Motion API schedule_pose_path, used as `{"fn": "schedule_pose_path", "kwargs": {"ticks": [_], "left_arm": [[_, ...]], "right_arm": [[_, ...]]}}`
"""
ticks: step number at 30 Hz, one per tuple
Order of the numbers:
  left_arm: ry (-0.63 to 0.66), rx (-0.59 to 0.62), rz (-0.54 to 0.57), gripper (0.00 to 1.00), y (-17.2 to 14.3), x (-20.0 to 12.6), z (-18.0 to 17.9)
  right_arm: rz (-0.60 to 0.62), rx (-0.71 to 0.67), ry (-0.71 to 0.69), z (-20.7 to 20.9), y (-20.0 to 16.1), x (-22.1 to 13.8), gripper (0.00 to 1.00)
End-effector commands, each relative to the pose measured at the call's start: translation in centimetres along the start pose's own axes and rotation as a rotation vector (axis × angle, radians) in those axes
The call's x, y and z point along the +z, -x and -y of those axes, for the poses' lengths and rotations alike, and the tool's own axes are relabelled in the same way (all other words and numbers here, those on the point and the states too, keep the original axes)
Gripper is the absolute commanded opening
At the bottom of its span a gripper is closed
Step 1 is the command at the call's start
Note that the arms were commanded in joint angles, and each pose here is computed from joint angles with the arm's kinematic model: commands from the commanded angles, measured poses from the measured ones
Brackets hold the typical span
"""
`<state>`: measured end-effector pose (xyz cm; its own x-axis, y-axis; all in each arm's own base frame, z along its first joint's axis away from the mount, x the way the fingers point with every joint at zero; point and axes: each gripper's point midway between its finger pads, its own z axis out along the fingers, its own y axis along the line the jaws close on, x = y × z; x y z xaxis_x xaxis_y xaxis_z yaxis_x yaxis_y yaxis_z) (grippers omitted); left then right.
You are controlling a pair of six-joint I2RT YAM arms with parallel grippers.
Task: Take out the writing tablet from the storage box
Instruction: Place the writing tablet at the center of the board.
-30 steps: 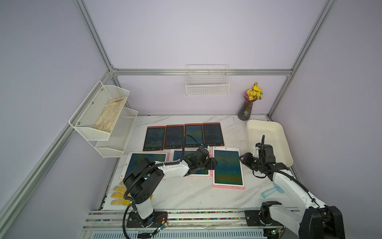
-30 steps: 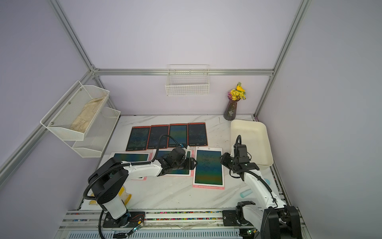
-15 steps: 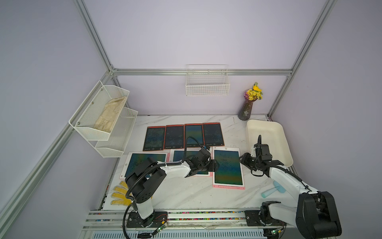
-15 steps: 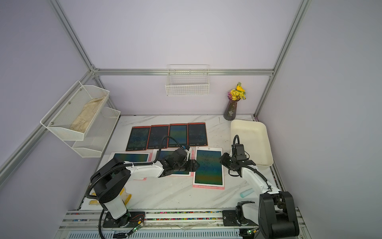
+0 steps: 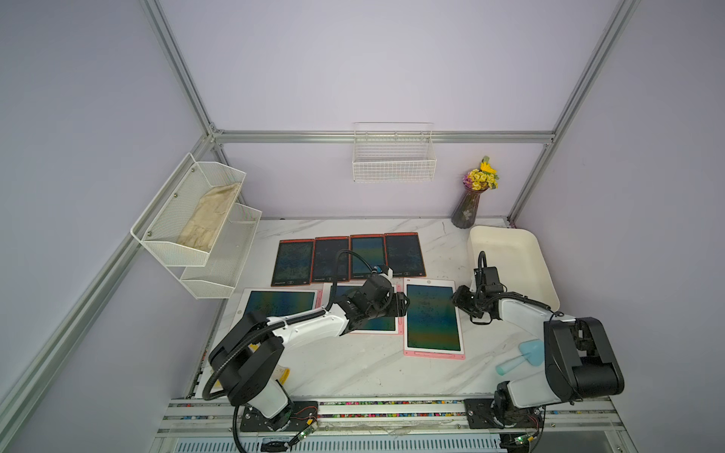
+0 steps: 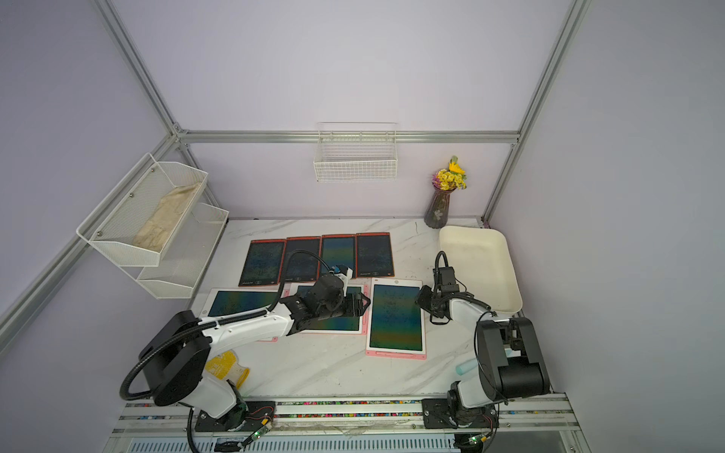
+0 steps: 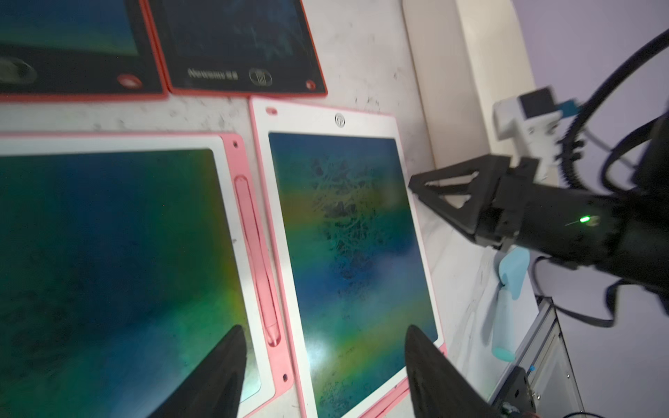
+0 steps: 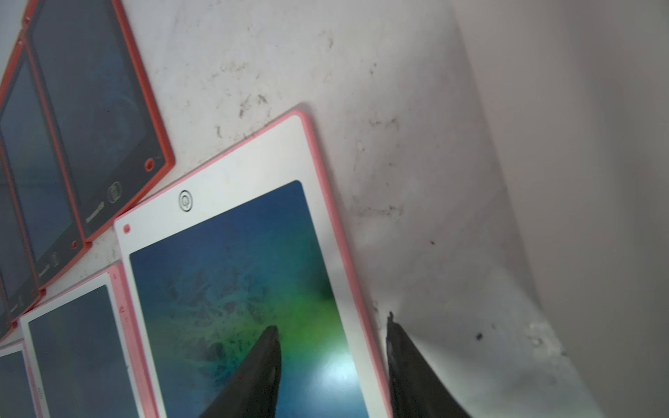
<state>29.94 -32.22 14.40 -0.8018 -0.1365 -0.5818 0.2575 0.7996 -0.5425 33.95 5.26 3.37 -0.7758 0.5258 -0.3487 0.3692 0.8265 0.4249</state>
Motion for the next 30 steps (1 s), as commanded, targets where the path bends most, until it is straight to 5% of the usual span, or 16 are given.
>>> {"fn": "schedule_pose_path", "kwargs": {"ticks": [1, 5, 20, 30], "left_arm": [[0.114, 0.004, 0.069, 0.7, 1.4, -2.6, -2.7], [0.167, 0.003, 0.128, 0.73, 2.6, -5.4, -4.2], [0.271, -0.083, 0.15, 0.74, 2.9, -8.0, -10.3], [0.337, -0.097, 0.163, 0.76, 2.7, -10.0, -12.7]], "right_arm": [[0.052, -0.03, -0.011, -0.4, 1.7, 0.6, 0.51], [0.037, -0.047, -0.014, -0.6, 2.1, 1.7, 0.52], [-0.047, -0.122, 0.081, -4.9, 2.0, 4.8, 0.5], [0.139, -0.136, -0.038, -5.6, 7.2, 1.2, 0.56]]}}
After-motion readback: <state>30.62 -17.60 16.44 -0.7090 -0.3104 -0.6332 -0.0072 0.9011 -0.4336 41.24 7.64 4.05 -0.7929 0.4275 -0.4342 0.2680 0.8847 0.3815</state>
